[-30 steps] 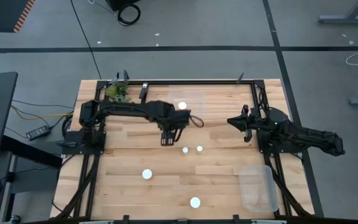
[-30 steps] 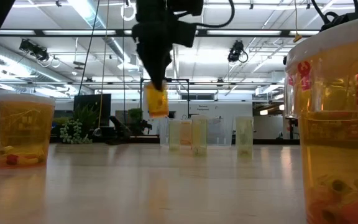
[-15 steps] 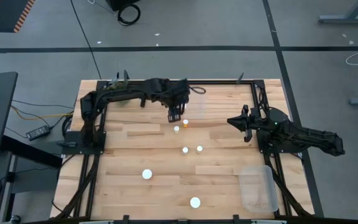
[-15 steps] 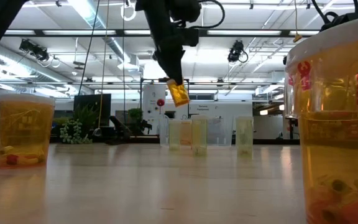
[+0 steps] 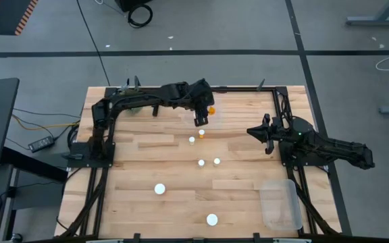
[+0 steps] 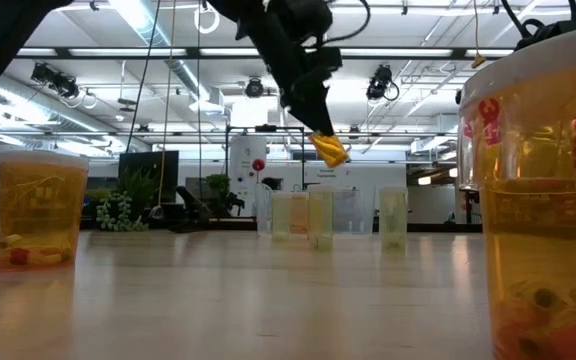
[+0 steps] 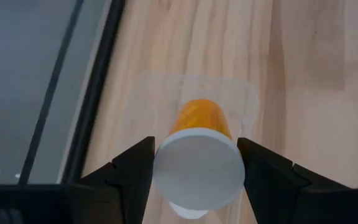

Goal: Pick and place medicine bottles into bin by pill shape (circle, oval)
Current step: Put the orange capsule bottle into the top transparent bin

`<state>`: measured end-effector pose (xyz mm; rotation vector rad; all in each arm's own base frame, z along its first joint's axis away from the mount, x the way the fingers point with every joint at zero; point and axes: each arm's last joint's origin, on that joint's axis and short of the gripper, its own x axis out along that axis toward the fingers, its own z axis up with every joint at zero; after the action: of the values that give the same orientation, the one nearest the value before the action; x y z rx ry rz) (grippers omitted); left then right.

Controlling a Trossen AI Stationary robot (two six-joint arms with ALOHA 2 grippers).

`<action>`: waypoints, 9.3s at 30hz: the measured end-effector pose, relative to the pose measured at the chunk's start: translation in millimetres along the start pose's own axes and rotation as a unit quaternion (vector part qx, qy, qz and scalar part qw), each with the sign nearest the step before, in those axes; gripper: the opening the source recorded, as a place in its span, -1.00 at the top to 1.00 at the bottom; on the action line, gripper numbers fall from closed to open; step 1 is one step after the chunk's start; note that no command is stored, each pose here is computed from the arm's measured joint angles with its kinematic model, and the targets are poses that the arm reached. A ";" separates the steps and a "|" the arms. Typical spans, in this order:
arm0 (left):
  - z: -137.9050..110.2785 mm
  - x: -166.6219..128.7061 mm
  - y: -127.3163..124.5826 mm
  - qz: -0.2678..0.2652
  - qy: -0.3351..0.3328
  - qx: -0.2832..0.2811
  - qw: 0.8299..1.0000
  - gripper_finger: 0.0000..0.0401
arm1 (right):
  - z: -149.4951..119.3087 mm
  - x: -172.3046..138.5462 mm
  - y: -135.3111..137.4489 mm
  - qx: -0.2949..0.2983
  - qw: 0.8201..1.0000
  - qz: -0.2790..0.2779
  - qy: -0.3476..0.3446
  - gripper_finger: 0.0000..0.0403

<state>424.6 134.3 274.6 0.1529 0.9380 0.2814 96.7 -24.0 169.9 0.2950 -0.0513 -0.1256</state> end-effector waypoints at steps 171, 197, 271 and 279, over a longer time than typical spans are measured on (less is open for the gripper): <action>-161.6 -127.6 -279.9 -0.086 0.358 0.086 0.926 -0.43 | -2.2 0.1 -0.7 0.002 1.000 -0.004 0.012 0.80; -155.4 -97.3 -305.6 -0.078 0.264 0.051 0.960 -0.43 | -4.5 0.7 -1.5 0.004 1.000 -0.007 0.024 0.80; -26.0 -52.7 -121.8 -0.099 0.117 0.083 0.985 -0.07 | -4.7 0.7 -1.6 0.004 1.000 -0.008 0.026 0.80; -13.1 -35.1 -78.6 -0.088 0.043 0.076 0.992 -0.04 | -4.7 0.7 -1.6 0.004 1.000 -0.008 0.026 0.80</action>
<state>407.8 48.9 274.4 0.1976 1.0517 0.0536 97.5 -24.3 165.0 0.3072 0.0016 -0.1343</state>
